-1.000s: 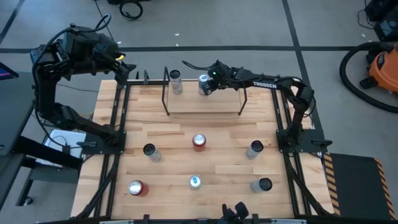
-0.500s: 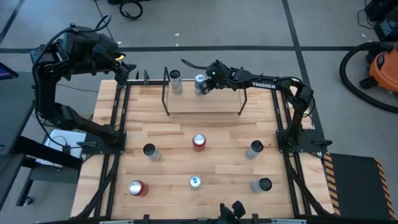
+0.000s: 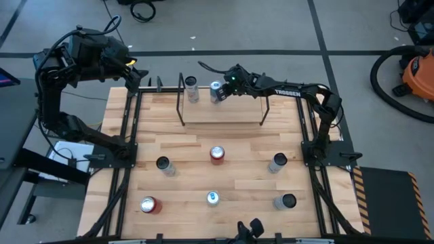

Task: Place canned beverage on shelf
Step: Put the right blue soda can on the shelf, then put the right red-black soda can on the shelf

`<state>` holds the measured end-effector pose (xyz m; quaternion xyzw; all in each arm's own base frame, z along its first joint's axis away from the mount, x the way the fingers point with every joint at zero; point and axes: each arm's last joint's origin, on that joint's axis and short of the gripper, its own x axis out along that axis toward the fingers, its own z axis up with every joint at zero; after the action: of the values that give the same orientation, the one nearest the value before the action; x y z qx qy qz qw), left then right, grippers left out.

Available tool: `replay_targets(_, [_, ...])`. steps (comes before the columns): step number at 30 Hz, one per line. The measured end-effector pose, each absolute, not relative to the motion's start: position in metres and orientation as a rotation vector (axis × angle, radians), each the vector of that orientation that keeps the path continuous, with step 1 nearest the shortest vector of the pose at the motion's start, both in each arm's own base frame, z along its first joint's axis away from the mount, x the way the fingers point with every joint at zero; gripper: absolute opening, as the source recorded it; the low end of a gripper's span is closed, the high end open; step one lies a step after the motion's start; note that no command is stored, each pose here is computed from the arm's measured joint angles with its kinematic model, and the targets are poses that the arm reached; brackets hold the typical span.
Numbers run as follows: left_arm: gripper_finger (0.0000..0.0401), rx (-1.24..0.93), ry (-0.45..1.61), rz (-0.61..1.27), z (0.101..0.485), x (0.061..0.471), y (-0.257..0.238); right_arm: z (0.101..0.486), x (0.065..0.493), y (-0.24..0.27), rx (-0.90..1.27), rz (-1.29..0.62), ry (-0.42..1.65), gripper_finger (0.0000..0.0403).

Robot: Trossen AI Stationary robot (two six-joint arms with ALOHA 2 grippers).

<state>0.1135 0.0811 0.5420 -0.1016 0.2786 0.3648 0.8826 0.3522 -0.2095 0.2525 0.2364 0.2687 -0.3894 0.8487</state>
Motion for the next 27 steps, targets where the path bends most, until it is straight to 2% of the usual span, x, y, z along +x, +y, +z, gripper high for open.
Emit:
replay_targets(10, [0.0311,-0.211,0.580,0.760,0.542,0.114,0.081,0.242,0.360,-0.211,0.518,-0.782,0.561,0.0132])
replay_targets(16, [0.0311,-0.197,0.586,0.755,0.542,0.114,0.081,0.250,0.358,-0.210,0.510,-0.785,0.541,0.0132])
replay_targets(27, [0.0311,-0.191,0.590,0.753,0.542,0.113,0.081,0.285,0.348,-0.198,0.497,-0.600,0.476,0.0132])
